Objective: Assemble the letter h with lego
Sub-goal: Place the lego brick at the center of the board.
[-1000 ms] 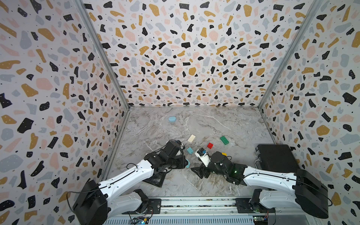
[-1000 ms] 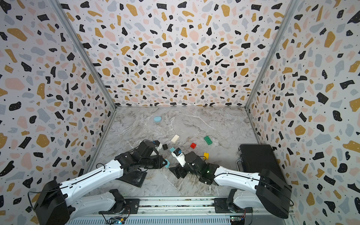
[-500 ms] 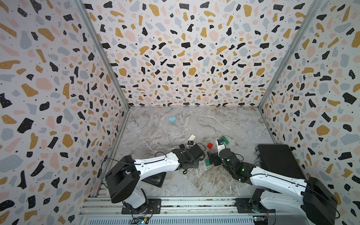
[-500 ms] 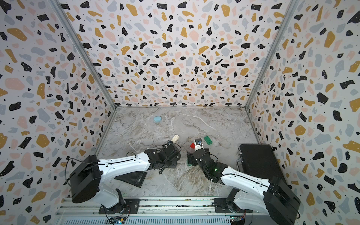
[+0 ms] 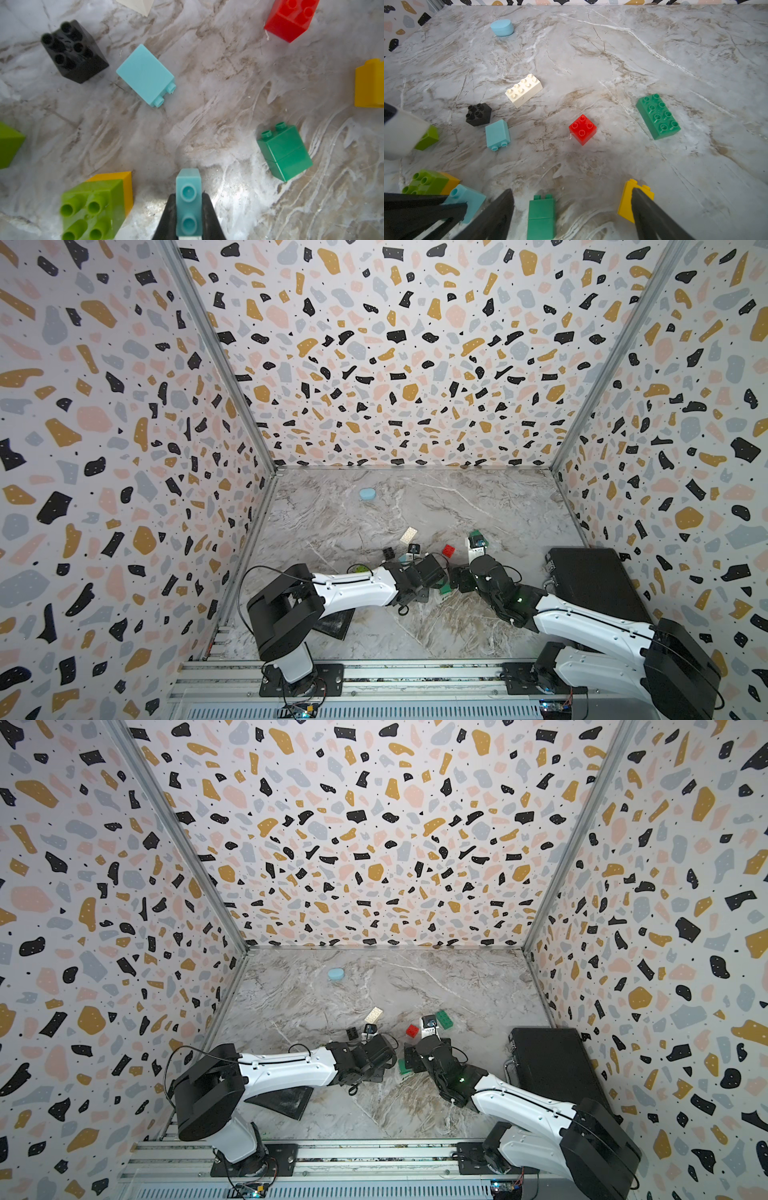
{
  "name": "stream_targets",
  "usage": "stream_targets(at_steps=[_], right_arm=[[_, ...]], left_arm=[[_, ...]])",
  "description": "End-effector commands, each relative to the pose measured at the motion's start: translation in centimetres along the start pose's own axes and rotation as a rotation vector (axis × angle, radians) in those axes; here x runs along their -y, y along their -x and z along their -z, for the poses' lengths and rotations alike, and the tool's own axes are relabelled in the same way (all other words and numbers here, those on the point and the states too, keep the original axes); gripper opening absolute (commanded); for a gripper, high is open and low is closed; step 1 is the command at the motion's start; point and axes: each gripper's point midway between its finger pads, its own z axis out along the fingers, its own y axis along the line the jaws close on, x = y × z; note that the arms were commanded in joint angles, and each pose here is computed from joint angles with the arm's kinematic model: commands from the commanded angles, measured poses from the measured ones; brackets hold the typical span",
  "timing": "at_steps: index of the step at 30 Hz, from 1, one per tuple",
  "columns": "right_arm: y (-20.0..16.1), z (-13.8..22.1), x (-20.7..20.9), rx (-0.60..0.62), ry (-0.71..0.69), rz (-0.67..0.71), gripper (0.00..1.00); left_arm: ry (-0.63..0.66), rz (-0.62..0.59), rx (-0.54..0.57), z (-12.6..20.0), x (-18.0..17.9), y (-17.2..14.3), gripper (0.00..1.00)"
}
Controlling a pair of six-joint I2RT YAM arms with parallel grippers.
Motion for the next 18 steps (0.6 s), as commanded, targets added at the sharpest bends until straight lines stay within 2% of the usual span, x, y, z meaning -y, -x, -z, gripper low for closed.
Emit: stream_targets(at_steps=[1, 15, 18], right_arm=[[-0.5, 0.1, 0.2, -0.020, 0.000, -0.002, 0.90], [-0.8, 0.0, 0.3, -0.031, 0.004, 0.005, 0.90], [-0.7, 0.0, 0.4, -0.031, 0.002, 0.004, 0.90]], left_arm=[[0.007, -0.025, 0.013, -0.4, -0.4, -0.2, 0.00], [0.067, -0.008, -0.008, -1.4, -2.1, -1.6, 0.01], [0.075, 0.028, -0.014, -1.6, -2.3, -1.9, 0.01]])
